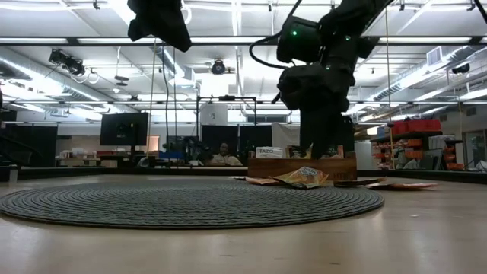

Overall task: Pick & Place Tea
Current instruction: Put the yellow tea bag into the middle section of the wooden organizer

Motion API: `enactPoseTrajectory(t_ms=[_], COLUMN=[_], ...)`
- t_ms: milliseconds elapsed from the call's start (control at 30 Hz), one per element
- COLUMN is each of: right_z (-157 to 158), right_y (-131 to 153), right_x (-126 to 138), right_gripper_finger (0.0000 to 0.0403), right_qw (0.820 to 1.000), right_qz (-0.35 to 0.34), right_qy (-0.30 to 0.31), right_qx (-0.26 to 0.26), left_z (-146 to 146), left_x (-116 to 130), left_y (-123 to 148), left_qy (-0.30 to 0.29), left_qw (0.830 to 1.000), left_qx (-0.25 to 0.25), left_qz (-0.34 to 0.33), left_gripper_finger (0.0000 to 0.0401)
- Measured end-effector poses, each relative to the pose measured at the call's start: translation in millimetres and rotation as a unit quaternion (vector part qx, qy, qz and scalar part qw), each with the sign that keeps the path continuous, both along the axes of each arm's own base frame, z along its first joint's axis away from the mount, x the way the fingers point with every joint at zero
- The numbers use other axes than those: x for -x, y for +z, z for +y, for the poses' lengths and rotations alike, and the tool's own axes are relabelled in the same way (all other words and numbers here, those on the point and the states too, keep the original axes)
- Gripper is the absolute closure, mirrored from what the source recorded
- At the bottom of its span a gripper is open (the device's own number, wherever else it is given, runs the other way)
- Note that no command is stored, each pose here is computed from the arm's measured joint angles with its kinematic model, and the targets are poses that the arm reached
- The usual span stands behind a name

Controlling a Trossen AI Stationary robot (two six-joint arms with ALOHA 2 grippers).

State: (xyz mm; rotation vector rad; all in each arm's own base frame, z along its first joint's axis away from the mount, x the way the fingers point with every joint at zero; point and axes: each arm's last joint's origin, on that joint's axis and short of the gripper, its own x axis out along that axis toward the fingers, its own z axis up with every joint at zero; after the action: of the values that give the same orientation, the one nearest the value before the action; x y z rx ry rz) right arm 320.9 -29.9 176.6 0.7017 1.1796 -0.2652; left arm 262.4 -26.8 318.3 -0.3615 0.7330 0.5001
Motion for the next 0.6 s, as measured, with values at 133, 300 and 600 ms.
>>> enactPoseTrajectory(t_ms=[133,300,600], right_z=[7,16,18], right_y=[-3,-11,-26], right_x=[-3,-7,-11], right_gripper_finger=[0.0197,0.0197,0.0205], right_qw=[1.0,0.999,0.999], right_qz=[-0.004,0.003,0.025], right_qy=[0.014,0.031,0.029], right_qx=[0.004,0.009,0.027], left_z=[0,0,0], left_x=[0,0,0], left_y=[0,0,1], left_qy=[0.002,0.003,0.01], left_qw=[1.0,1.0,1.0], left_qx=[0.001,0.002,0.008], left_qz=[-0.001,-0.002,-0.006], left_gripper_finger=[0.0334,0.0334,0.0334])
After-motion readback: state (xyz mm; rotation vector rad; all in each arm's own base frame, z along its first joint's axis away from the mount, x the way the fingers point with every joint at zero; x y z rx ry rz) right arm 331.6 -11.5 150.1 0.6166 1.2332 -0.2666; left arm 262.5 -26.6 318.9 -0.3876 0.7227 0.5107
